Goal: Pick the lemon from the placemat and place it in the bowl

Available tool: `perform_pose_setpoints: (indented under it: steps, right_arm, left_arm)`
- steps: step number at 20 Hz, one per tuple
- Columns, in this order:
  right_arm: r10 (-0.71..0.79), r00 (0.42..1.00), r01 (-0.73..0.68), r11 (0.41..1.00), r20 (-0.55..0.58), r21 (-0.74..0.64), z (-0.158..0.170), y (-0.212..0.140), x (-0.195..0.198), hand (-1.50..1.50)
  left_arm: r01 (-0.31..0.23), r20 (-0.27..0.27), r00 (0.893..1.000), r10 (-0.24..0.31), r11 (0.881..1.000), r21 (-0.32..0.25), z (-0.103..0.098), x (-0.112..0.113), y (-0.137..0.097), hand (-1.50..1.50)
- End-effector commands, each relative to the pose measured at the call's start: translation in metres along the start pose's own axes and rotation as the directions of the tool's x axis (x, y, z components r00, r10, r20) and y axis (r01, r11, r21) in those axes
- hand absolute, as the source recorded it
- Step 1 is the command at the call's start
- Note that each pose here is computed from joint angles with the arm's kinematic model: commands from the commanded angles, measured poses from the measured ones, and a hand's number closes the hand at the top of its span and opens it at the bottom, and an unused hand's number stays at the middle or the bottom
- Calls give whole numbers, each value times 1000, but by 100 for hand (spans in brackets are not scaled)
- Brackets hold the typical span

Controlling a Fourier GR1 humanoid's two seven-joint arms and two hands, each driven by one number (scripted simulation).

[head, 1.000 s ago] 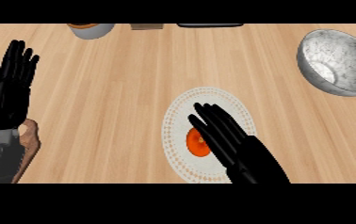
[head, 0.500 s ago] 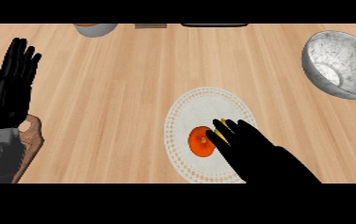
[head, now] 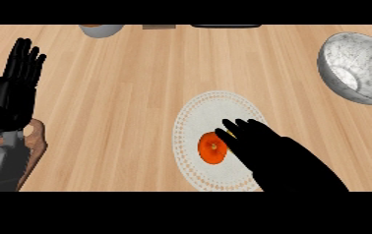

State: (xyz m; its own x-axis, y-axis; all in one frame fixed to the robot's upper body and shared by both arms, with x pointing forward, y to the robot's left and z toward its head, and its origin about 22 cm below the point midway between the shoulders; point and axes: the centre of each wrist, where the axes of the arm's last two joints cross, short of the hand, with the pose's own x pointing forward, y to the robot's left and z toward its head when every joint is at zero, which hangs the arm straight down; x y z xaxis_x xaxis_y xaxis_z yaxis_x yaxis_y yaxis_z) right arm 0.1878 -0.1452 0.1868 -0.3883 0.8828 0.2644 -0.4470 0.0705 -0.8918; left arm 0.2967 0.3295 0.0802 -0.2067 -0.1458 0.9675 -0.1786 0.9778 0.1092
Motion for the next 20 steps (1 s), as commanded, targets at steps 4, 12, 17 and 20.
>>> perform_pose_setpoints:
  steps: [4,12,17,20]
  right_arm:
    - [36,994,-30,998,-106,60,-30,17,-28,-150]
    - [21,992,-11,997,-126,79,-56,35,-35,-150]
    - [37,992,-26,996,-121,85,-54,62,-47,-150]
    - [16,991,-6,997,-133,80,-60,56,-65,-150]
  left_arm:
    - [8,-8,1000,-8,1000,-6,4,-3,-2,0]
    - [-8,4,1000,8,1000,2,-7,9,1,0]
    - [6,4,1000,-6,1000,-6,6,-3,-2,0]
    - [-12,-2,1000,12,1000,-4,-7,18,25,0]
